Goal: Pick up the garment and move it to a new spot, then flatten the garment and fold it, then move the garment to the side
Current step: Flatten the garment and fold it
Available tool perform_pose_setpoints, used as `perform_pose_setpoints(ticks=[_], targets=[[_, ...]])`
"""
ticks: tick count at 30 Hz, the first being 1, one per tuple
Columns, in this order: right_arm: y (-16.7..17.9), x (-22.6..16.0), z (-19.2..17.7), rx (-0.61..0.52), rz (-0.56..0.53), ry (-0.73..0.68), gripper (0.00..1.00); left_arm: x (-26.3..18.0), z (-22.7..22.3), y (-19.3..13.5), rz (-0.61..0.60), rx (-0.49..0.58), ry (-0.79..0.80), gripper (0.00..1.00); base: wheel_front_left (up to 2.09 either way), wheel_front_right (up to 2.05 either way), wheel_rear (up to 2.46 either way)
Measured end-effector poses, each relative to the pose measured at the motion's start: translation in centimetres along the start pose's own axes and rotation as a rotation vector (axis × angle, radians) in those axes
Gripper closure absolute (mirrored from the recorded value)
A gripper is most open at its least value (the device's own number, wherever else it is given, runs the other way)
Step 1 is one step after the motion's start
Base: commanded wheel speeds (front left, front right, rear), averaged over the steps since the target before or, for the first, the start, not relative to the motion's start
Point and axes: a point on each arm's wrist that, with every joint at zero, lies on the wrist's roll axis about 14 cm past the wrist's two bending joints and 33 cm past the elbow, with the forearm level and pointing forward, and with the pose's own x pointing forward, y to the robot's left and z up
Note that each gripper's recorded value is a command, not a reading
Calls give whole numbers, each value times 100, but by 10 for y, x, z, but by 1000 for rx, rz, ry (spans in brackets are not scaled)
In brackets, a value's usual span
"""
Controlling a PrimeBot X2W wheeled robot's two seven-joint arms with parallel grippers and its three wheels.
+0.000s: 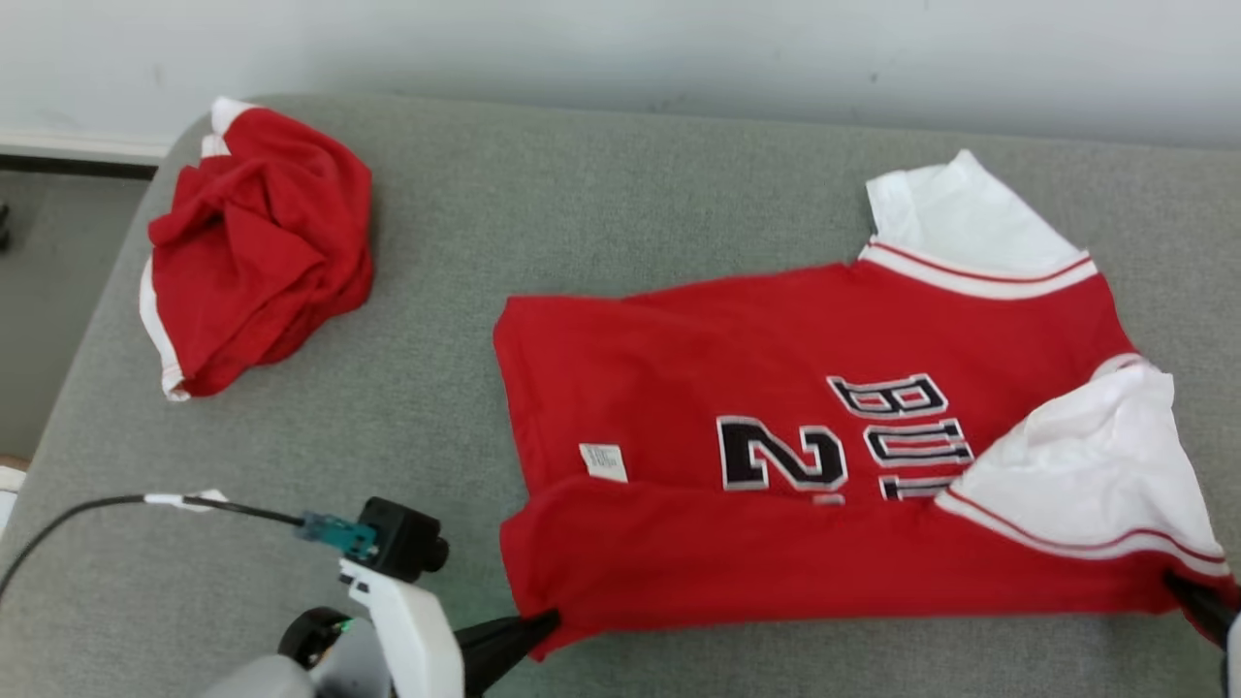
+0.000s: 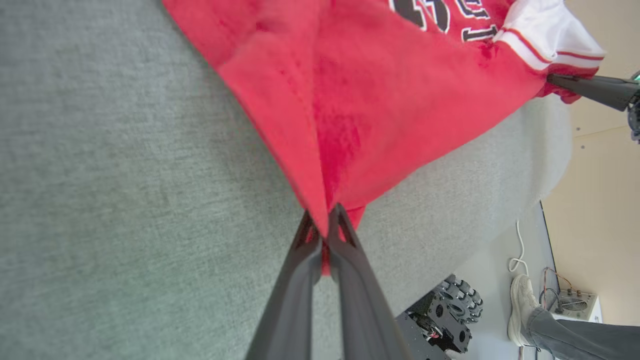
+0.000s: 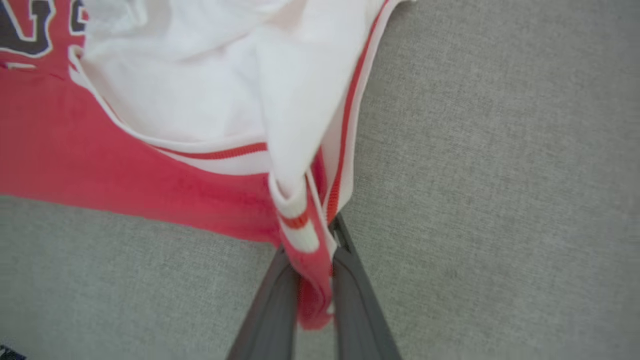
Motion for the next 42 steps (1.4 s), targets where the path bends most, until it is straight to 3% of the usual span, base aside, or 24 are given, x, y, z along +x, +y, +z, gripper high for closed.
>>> perform_pose_setpoints(ticks=[6,13,14,15,16,17,18,19,24,31,37,42], targets=[[0,-34,-29,103,59,95,100,-29,-5,-5,-26,3,37,100,0,0,0],[6,-56,-73,199,70,186,100,-33,-47,-23,-82,-42,149,100,0,0,0],[9,-56,-78,209,75,195,87,-32,-52,-23,-76,-45,159,100,0,0,0],[10,-56,-80,217,74,190,58,-32,-56,-22,-72,-46,160,100,0,0,0],[10,-56,-81,218,63,183,0,-32,-58,-23,-70,-47,162,100,0,0,0],[9,-58,-81,208,52,182,0,-31,-58,-22,-62,-48,151,75,0,0,0],[7,-59,-81,205,43,171,0,-31,-57,-21,-51,-47,141,13,0,0,0],[5,-60,-79,204,34,158,0,-32,-58,-21,-45,-38,138,0,0,0,0],[-10,-74,-52,186,-16,47,0,-43,-56,-14,-1,11,117,0,0,0,0],[-10,-72,43,20,-20,-168,0,-55,2,25,151,84,-34,0,0,0,0],[5,-21,105,-130,-5,-205,0,-28,80,43,217,94,-254,0,0,0,0],[14,39,141,-211,-10,-211,0,4,95,65,256,84,-282,0,0,0,0]])
